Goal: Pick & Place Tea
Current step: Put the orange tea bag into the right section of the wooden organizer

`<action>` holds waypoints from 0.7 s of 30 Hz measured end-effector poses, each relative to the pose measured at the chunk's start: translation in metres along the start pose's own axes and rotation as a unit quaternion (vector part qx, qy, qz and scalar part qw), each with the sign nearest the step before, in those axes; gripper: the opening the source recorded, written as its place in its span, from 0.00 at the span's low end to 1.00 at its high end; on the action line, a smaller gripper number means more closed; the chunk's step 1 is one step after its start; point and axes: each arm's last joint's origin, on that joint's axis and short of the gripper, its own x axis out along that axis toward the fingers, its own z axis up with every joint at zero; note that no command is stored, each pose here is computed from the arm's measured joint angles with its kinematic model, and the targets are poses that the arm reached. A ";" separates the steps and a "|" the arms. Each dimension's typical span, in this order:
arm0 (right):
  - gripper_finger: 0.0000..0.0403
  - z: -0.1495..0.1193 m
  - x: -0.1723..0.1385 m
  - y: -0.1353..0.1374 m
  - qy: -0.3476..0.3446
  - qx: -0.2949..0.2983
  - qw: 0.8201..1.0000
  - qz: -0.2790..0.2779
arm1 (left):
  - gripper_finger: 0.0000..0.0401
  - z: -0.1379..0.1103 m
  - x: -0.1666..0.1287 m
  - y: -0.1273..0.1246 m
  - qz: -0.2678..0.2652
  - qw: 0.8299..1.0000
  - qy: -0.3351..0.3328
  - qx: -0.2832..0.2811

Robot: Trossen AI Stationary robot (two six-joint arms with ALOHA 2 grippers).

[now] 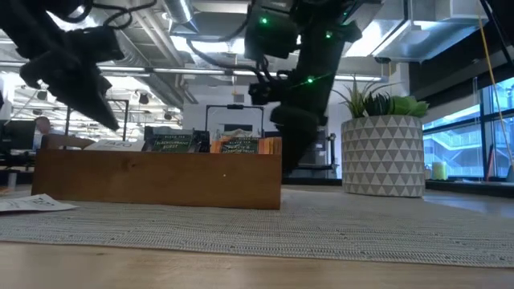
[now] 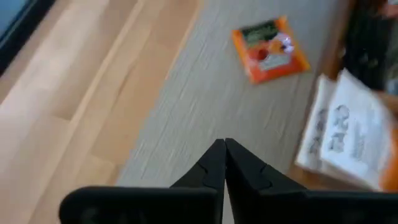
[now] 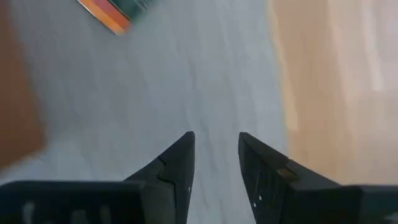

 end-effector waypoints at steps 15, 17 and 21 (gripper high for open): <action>0.31 0.012 -0.004 0.002 -0.047 -0.037 0.998 0.017 | 0.01 -0.013 0.026 -0.016 -0.101 0.992 0.064 -0.032; 0.31 0.014 -0.004 0.002 -0.059 -0.036 0.997 0.019 | 0.01 -0.013 0.026 -0.017 -0.111 0.991 0.064 -0.035; 0.31 0.024 -0.003 -0.002 -0.091 -0.033 0.993 0.071 | 0.00 -0.012 0.026 -0.017 -0.101 0.993 0.056 -0.036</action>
